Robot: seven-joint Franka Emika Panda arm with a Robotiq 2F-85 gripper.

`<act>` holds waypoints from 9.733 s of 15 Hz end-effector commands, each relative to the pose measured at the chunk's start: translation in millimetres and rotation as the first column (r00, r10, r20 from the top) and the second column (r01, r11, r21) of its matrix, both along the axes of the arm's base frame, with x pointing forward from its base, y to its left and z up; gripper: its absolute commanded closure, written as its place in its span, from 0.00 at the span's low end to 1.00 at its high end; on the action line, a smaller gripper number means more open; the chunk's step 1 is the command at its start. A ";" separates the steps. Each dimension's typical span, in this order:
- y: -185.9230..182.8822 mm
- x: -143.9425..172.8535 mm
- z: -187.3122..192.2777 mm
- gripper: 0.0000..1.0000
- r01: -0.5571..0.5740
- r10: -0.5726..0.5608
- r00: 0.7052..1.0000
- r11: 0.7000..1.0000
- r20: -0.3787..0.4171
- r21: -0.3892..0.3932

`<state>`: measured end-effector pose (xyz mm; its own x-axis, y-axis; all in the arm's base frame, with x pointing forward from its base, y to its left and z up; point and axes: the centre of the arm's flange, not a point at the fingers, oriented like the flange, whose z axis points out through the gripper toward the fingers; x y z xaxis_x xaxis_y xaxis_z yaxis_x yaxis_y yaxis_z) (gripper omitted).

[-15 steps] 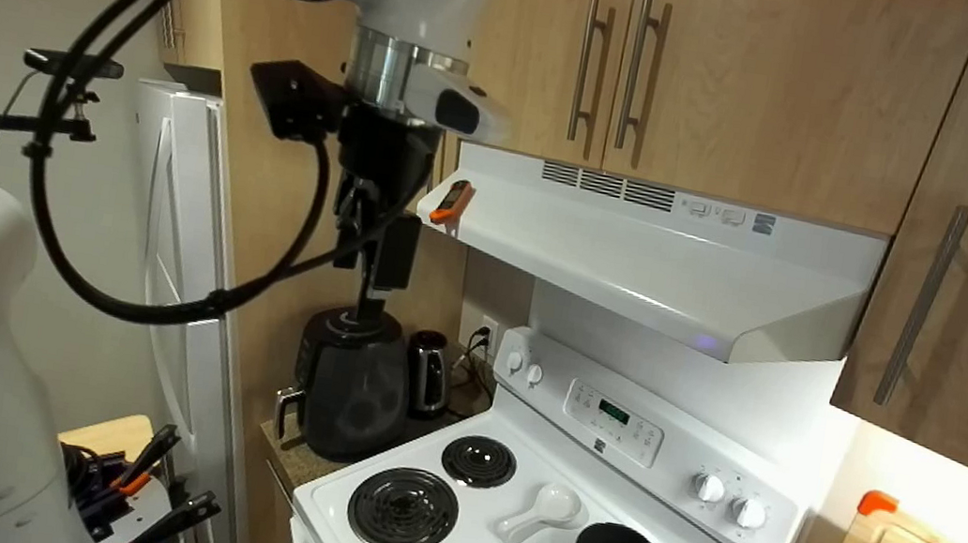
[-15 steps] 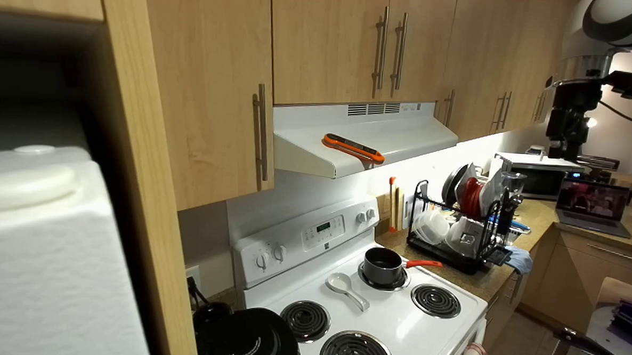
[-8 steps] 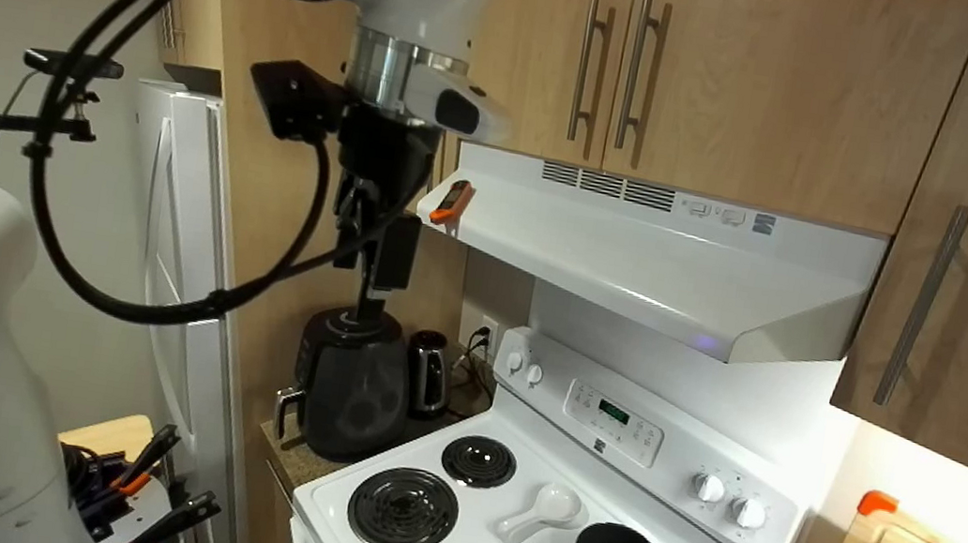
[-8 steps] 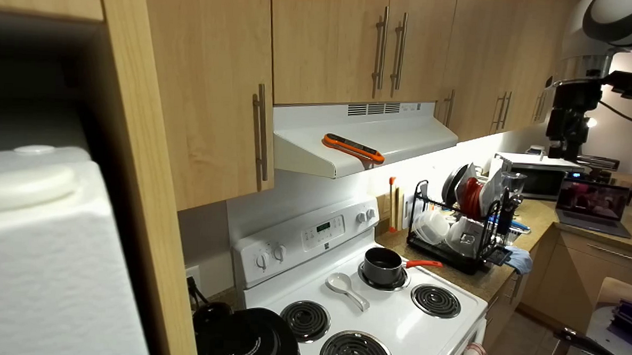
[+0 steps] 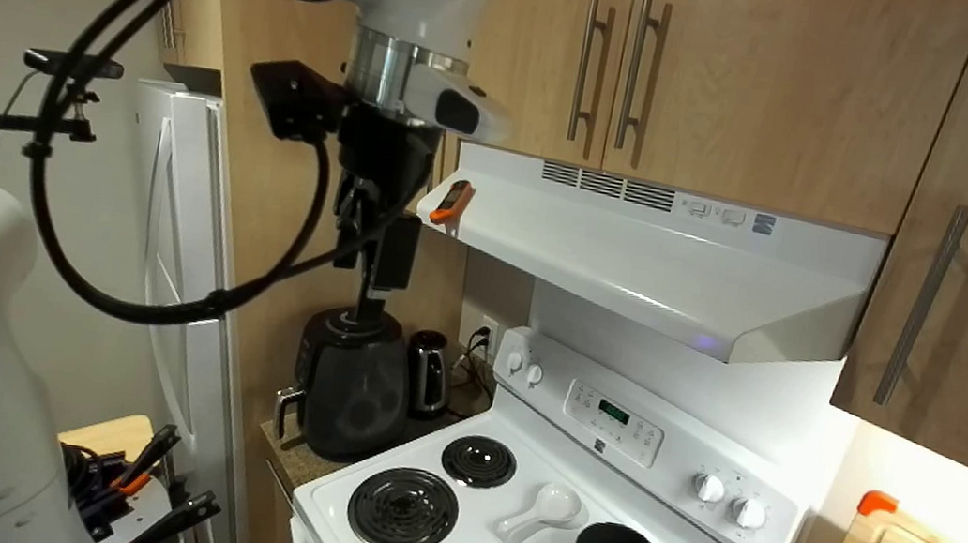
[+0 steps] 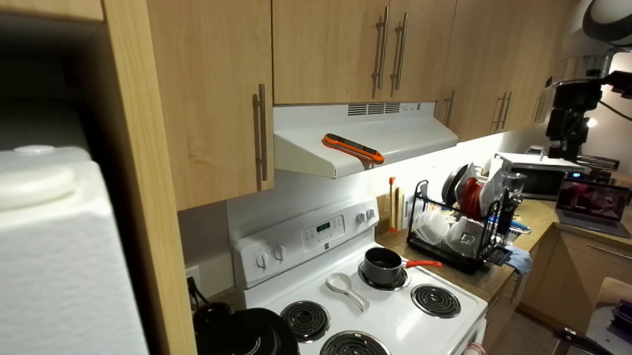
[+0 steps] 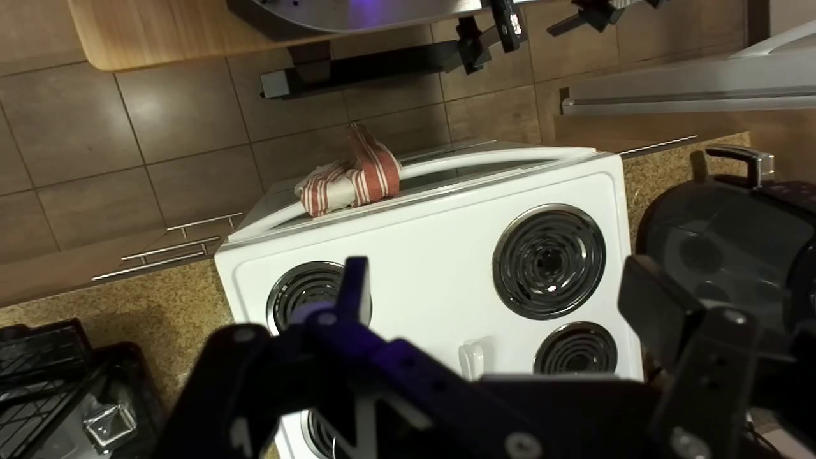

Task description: Flip the switch on the white object.

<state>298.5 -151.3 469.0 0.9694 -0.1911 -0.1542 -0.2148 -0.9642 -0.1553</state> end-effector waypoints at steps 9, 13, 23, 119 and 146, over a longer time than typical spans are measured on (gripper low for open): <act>15.1 15.1 -3.4 0.00 -0.040 0.041 0.998 0.999 0.056 -0.019; 17.6 37.1 1.4 0.00 -0.029 0.036 0.991 0.998 0.131 -0.054; -12.2 96.8 -3.3 0.00 0.044 0.015 0.943 0.984 0.331 -0.171; -7.3 269.2 -1.1 0.00 0.227 0.236 0.457 0.901 0.858 -0.369; -14.4 270.5 -1.2 0.53 0.291 0.191 0.488 0.884 0.852 -0.365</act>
